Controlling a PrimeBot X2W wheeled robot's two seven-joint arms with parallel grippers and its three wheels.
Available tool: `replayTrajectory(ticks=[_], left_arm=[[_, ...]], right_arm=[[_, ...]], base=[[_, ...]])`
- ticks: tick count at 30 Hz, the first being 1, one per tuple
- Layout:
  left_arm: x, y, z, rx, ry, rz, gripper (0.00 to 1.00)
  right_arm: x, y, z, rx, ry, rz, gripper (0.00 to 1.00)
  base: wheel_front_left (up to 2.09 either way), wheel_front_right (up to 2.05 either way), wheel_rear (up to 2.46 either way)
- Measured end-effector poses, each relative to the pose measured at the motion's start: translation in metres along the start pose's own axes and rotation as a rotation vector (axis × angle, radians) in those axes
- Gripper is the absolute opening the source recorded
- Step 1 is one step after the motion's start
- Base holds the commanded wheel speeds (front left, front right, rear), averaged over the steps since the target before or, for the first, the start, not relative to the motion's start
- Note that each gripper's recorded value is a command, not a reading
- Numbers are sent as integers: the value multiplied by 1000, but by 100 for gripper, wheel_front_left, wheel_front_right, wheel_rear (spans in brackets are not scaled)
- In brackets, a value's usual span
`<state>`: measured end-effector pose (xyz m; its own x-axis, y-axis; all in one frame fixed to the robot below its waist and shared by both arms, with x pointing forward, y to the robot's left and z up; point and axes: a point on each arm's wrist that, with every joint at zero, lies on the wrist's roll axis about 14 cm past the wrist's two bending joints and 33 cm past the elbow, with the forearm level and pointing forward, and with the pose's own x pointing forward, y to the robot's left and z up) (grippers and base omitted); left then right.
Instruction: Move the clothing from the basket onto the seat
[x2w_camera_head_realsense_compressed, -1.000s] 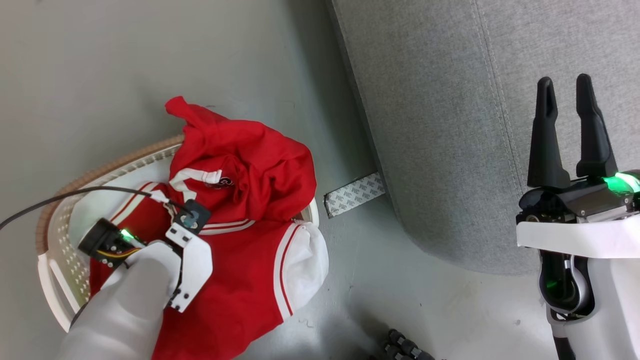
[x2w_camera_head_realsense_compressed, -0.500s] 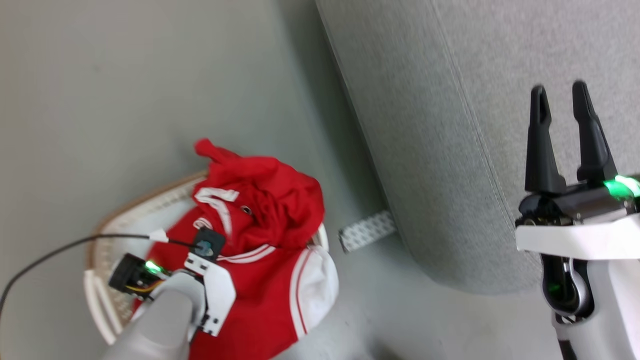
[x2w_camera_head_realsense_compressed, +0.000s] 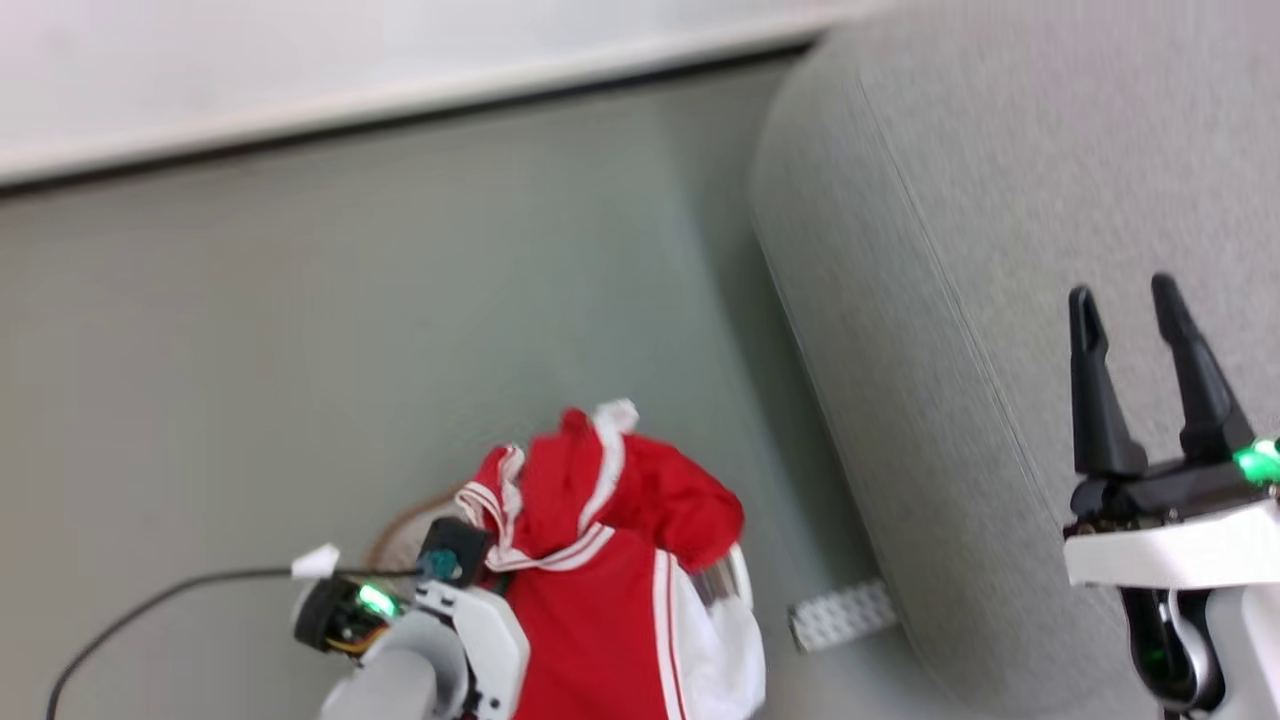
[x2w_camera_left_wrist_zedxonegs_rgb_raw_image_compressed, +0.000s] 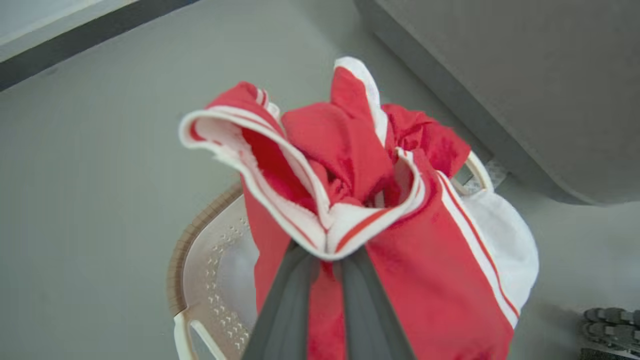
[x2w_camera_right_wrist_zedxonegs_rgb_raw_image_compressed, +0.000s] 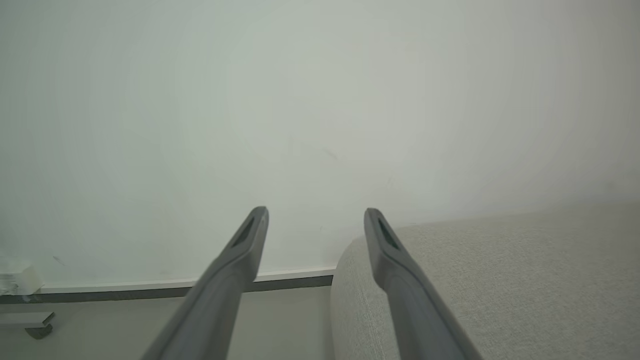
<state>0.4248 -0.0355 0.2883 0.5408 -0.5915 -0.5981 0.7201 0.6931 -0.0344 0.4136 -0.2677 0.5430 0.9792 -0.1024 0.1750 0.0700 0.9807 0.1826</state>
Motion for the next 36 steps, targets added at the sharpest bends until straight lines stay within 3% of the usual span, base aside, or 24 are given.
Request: replayTrajectory(ticks=[16, 36], left_arm=[[-104, -2, 124, -90, -464, 118, 0], [-229, -4, 282, 18, -946, 173, 0]], right_arm=[[-36, 54, 29, 80, -61, 163, 100], [-55, 107, 24, 146, -42, 306, 100]], base=[[0, 0, 0], [0, 0, 0]])
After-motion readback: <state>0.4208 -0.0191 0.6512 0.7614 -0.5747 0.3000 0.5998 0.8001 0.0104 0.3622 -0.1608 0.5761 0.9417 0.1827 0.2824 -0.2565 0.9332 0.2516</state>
